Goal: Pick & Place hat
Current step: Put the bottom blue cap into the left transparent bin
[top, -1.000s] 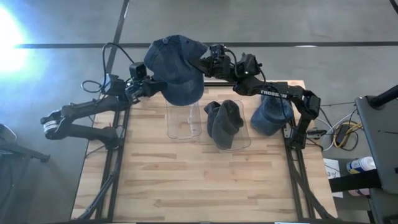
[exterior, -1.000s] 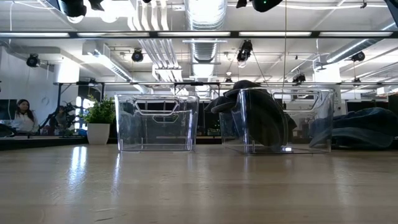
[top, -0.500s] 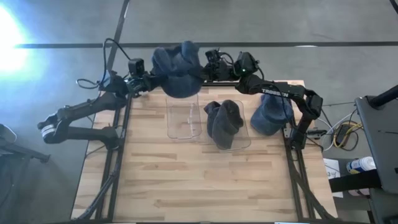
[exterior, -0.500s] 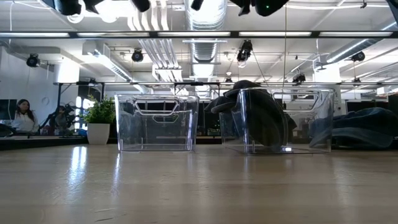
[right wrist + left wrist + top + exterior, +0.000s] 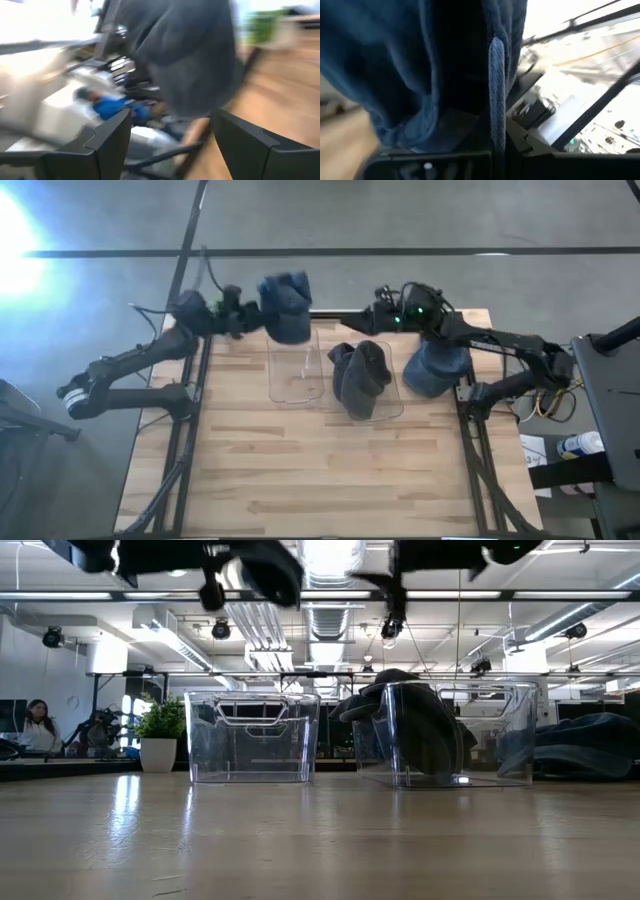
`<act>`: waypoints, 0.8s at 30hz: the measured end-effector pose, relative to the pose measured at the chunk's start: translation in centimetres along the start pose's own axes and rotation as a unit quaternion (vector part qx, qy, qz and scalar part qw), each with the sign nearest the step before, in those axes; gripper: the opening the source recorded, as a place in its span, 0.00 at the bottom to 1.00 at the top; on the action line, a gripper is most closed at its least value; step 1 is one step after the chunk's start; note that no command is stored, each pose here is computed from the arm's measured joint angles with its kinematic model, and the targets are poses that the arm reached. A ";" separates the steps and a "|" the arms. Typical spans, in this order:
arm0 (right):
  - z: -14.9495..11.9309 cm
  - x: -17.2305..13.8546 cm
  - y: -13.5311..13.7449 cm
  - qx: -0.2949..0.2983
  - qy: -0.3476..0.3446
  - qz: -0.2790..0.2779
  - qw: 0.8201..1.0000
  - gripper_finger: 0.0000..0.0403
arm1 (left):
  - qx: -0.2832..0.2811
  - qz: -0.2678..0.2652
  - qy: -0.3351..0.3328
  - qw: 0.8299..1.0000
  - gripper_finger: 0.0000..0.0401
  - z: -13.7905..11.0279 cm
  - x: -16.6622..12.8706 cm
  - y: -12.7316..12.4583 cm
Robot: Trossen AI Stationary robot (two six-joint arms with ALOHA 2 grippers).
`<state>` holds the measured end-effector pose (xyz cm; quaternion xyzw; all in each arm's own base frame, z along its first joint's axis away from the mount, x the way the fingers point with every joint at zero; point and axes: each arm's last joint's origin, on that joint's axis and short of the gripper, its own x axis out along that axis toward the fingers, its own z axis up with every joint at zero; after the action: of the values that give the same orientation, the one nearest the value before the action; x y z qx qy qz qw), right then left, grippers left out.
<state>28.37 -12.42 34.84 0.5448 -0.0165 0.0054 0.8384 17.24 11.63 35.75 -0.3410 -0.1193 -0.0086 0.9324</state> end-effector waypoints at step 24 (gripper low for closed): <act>-5.5 -6.1 -1.8 0.043 -0.052 -0.105 0.992 0.64 | -0.165 0.089 0.066 0.980 0.01 -14.2 -4.3 8.1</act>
<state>22.48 -8.07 30.73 0.5782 -0.0027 -0.1108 0.8083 16.97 8.52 19.15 -0.4982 -0.0231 0.0323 0.8662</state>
